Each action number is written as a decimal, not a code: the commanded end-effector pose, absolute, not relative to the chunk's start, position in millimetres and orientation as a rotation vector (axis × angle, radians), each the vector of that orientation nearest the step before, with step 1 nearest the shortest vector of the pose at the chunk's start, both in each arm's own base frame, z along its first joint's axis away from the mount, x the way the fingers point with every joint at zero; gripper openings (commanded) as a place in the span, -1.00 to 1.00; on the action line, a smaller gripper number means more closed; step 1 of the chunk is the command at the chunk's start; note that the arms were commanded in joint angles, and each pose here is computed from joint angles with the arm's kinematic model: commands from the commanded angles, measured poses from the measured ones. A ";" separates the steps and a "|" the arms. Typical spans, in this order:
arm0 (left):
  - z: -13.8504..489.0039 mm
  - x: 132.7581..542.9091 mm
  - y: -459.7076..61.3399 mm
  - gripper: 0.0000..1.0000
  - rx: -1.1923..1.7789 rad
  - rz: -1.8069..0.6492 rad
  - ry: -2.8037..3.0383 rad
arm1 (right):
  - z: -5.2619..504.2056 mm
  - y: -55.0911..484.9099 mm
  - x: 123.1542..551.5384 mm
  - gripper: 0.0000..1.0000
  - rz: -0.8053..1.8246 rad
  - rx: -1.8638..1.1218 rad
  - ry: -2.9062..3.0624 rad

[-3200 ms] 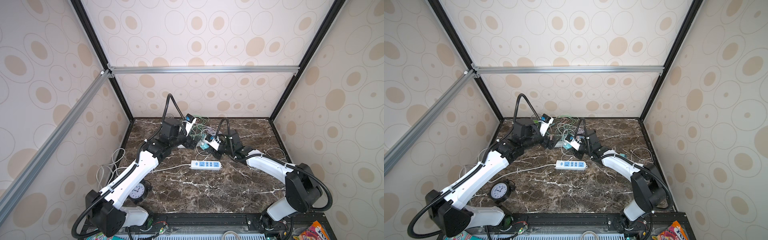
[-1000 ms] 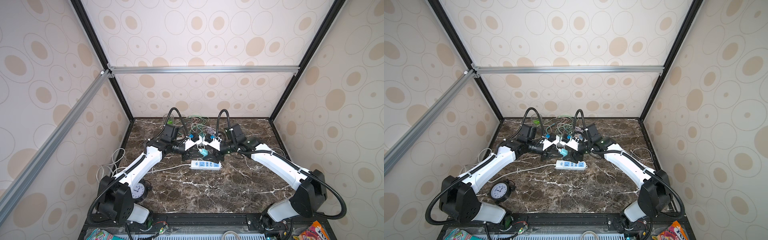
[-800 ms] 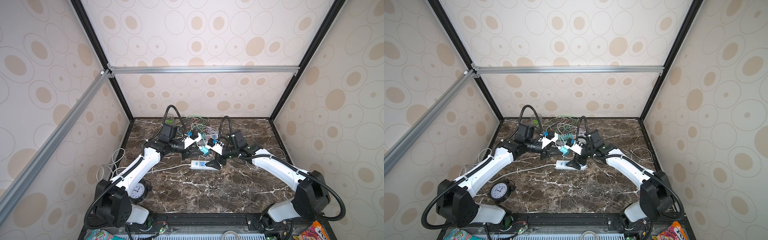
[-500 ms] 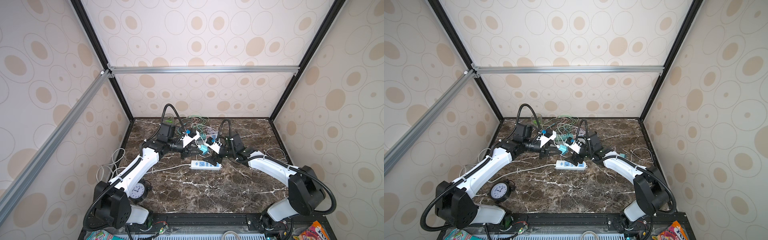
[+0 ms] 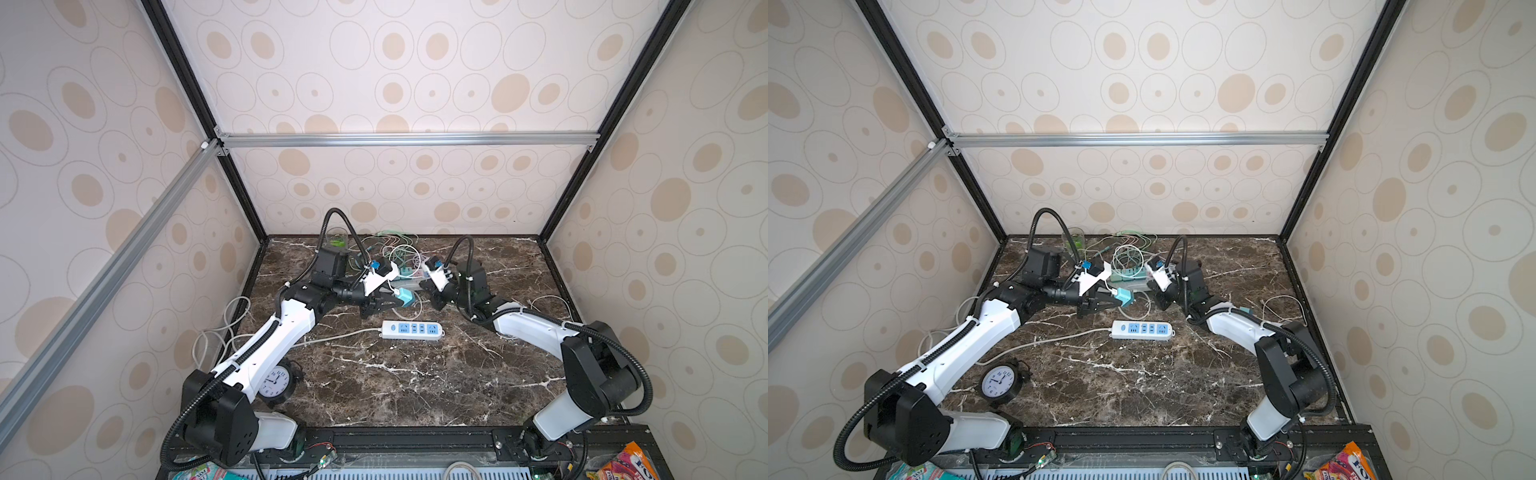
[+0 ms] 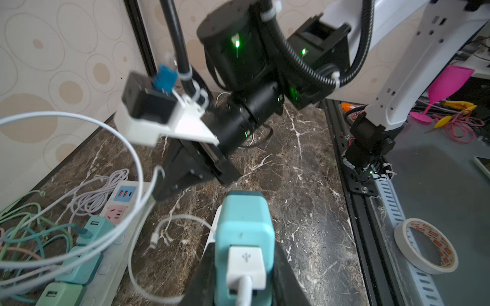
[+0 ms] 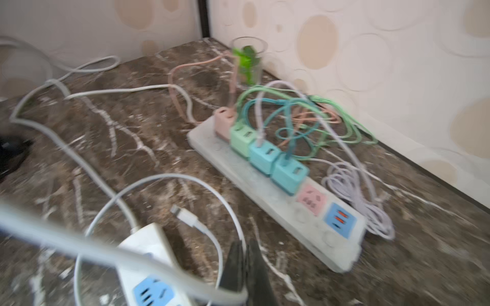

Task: Insert plugs into power strip
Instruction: Pick up the power cord, then insert the plug into the socket.

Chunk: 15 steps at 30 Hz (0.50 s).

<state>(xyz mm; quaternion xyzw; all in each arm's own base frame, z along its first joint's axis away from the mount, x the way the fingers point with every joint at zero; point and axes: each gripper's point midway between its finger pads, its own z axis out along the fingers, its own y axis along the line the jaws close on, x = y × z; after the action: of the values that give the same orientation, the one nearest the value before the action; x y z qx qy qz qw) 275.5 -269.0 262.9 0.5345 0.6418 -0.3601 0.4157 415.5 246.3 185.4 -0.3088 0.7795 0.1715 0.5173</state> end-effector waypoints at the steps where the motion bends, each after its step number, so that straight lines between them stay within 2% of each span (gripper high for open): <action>1: 237.2 283.8 -274.1 -1.00 1.402 -0.745 1.640 | 230.7 189.7 461.1 -1.00 0.220 -0.361 1.892; 6: 190.2 308.2 -268.1 -1.00 1.467 -0.495 1.750 | 231.7 127.4 499.9 -1.00 0.062 -0.036 2.000; 11: 128.3 310.4 -252.2 -1.00 1.692 -0.241 1.834 | 224.7 99.8 503.6 -1.00 0.136 0.112 2.011; 15: 106.7 316.4 -247.5 -1.00 1.763 -0.189 1.913 | 212.4 97.9 496.7 -1.00 0.133 0.100 2.043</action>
<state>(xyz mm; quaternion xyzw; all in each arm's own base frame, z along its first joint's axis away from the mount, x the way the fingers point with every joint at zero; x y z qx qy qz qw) 311.2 -258.5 115.0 0.6169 0.7189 -0.1237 0.2955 502.1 99.8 230.1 0.0210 0.8391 0.0531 0.5410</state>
